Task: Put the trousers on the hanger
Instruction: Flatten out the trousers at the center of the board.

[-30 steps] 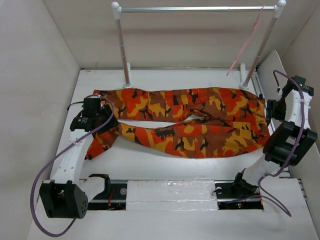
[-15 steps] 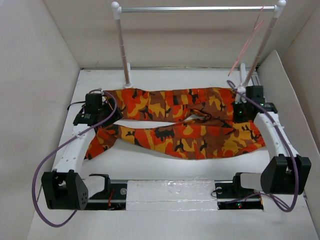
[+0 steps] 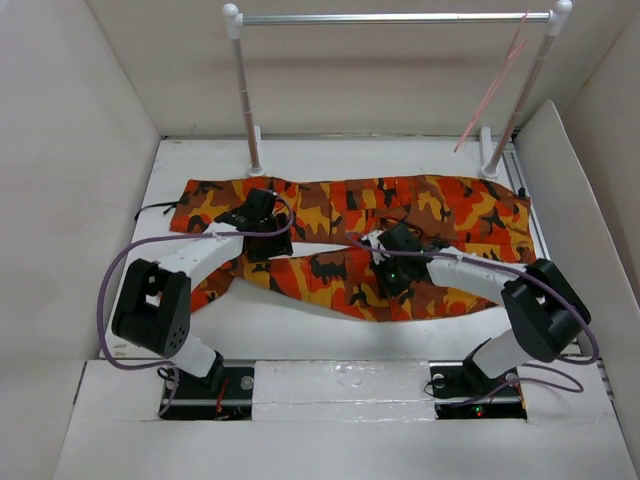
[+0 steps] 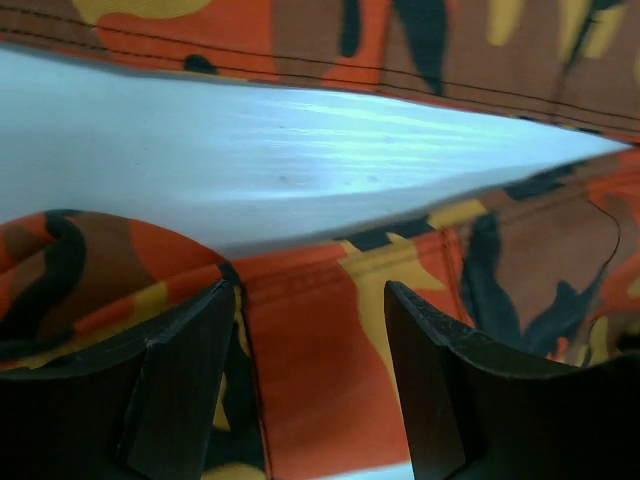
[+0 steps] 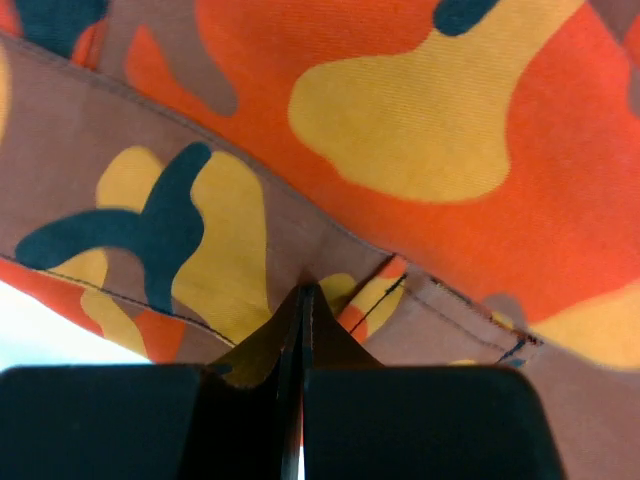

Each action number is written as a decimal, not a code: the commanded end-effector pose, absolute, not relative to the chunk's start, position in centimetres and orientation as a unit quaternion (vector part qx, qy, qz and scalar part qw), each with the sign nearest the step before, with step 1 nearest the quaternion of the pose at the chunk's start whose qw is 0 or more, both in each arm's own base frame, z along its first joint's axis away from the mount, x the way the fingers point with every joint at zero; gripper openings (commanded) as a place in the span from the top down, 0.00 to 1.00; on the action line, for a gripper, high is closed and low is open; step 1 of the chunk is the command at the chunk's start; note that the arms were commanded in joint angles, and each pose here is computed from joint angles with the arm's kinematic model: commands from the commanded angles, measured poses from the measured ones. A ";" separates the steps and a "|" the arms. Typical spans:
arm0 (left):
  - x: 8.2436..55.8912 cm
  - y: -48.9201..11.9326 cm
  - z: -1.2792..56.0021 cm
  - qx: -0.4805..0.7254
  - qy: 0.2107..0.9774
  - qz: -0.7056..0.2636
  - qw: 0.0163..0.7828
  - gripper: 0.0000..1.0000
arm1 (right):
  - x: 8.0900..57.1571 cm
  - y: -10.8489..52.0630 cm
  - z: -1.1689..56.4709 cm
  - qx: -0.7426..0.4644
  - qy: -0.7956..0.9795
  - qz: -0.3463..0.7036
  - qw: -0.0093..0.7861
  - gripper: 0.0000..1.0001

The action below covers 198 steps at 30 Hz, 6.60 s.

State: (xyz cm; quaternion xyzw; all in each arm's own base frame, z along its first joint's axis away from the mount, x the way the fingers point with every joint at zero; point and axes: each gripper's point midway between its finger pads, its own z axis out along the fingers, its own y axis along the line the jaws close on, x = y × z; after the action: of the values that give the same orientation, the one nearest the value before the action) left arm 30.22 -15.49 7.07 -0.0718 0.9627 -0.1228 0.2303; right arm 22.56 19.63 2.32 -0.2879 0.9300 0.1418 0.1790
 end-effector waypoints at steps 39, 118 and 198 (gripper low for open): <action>28.6 -6.2 50.5 -0.215 0.672 -0.263 0.658 0.71 | 16.1 60.4 15.1 -0.600 0.608 0.447 0.265 0.21; 28.8 -6.9 43.5 -0.220 0.745 -0.242 0.581 0.66 | 20.1 56.1 3.8 -0.541 0.750 0.194 0.327 0.43; 22.6 15.2 4.2 -0.637 0.736 0.113 0.197 1.00 | 21.8 13.6 16.2 -0.267 0.864 0.172 0.391 0.41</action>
State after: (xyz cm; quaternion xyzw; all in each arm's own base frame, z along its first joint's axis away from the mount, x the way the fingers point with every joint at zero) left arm 23.88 13.92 2.03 -0.6449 0.7346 0.0827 0.1940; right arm 21.32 15.59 15.97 -0.3057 0.8476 0.1988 0.3855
